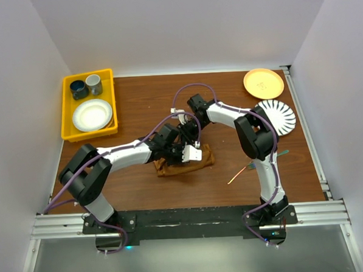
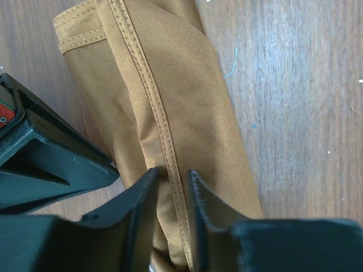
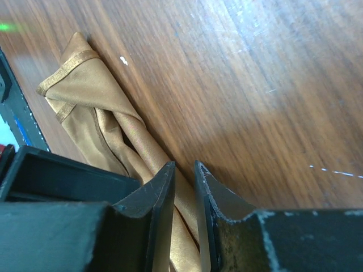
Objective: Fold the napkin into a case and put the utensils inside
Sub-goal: Smooth out the smaller rectangle-folded napkin at the center of the board.
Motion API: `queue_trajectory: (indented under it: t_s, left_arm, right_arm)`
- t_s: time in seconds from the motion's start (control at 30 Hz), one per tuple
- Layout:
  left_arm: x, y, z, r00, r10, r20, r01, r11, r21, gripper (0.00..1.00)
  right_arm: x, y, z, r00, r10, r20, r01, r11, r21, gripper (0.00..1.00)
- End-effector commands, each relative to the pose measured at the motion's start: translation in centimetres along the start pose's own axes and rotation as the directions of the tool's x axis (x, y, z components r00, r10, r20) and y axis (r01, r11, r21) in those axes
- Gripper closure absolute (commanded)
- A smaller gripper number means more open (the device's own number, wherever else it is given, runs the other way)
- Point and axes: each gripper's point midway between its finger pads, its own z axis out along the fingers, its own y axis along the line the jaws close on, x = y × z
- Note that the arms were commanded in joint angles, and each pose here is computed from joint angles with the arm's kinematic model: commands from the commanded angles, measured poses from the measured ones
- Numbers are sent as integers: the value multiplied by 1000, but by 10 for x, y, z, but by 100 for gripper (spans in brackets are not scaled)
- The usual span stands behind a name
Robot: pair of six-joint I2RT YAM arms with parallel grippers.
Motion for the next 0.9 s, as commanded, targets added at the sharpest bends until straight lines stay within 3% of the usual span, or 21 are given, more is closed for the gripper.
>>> queue_trajectory:
  t_s: [0.0,0.23,0.4,0.5,0.7,0.87]
  left_arm:
    - [-12,10,2,998,48,31,-48,999,-16,74]
    - [-10,11,5,999,45,23,-45,999,-10,78]
    - [-11,13,3,999,40,24,-39,999,-24,95]
    - [-14,21,-2,999,32,35,-30,998,-58,100]
    - [-12,32,-9,999,30,35,-27,995,-93,100]
    - [-7,40,-13,999,26,32,-22,993,-115,100]
  right_arm:
    - [1,10,-1,999,-51,-1,51,999,-1,76]
    - [2,11,0,998,-65,-8,65,998,0,79]
    - [6,12,1,996,-83,-17,83,997,-6,82]
    - [9,15,2,995,-96,-28,96,995,-20,87]
    - [14,16,5,993,-114,-44,113,993,-26,95]
    - [15,18,6,991,-127,-47,125,992,-32,97]
